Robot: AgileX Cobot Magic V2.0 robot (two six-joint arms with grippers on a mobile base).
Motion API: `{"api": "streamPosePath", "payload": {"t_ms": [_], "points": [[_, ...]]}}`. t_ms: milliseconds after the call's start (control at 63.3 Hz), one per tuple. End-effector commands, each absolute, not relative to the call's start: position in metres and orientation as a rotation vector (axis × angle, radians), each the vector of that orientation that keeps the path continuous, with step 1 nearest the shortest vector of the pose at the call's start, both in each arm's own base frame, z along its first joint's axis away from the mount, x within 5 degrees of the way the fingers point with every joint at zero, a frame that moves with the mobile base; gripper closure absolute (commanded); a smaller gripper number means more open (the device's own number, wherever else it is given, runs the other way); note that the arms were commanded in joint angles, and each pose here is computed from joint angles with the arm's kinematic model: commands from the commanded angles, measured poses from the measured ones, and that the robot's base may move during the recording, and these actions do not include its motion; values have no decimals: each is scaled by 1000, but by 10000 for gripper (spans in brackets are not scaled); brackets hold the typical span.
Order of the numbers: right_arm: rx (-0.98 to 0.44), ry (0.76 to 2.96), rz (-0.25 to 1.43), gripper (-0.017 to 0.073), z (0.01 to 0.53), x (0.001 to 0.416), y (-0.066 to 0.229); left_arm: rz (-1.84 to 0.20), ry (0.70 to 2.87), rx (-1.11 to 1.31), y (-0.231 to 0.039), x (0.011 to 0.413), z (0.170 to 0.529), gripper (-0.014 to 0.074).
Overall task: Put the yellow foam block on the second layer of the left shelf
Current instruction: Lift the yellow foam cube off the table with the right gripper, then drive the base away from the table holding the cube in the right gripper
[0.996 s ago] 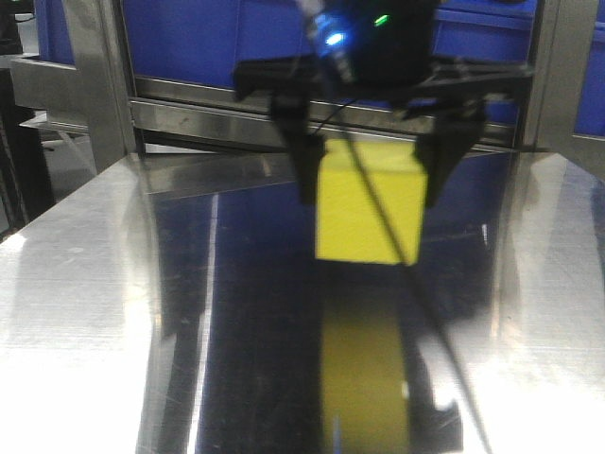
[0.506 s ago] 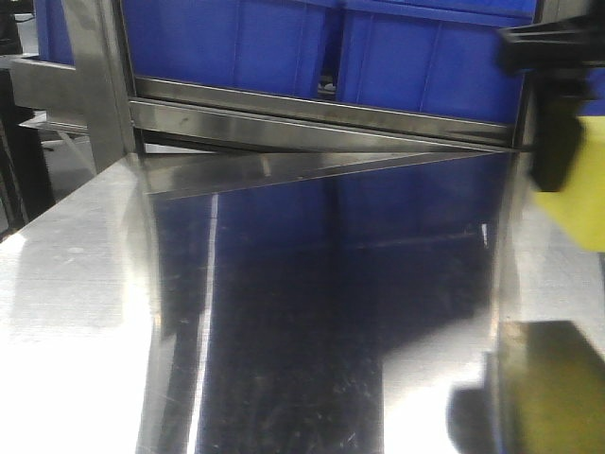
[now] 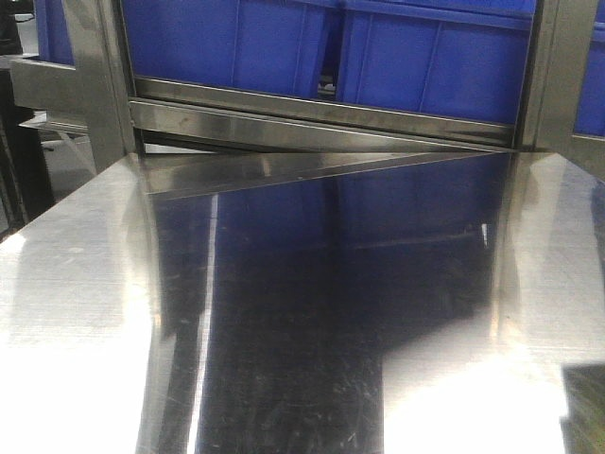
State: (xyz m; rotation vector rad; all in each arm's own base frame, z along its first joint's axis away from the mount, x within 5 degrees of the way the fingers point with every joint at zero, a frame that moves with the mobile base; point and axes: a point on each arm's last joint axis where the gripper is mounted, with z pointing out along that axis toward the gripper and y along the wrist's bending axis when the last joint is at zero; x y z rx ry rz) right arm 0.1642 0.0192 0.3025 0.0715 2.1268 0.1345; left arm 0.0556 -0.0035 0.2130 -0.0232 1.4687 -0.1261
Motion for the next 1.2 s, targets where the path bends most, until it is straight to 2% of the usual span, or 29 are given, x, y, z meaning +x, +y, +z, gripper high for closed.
{"api": "streamPosePath", "payload": {"t_ms": [0, 142, 411, 1186], "points": [[12, 1832, 157, 219, 328, 153, 18, -148, 1387, -17, -5, 54, 214, 457], [-4, 1636, 185, 219, 340, 126, 16, -148, 1387, -17, -5, 54, 214, 457], [-11, 1506, 180, 219, 353, 94, 11, -148, 1387, -17, -5, 54, 214, 457], [-11, 1486, 182, 219, 355, 90, 11, -148, 1387, -17, -5, 54, 214, 457]]}}
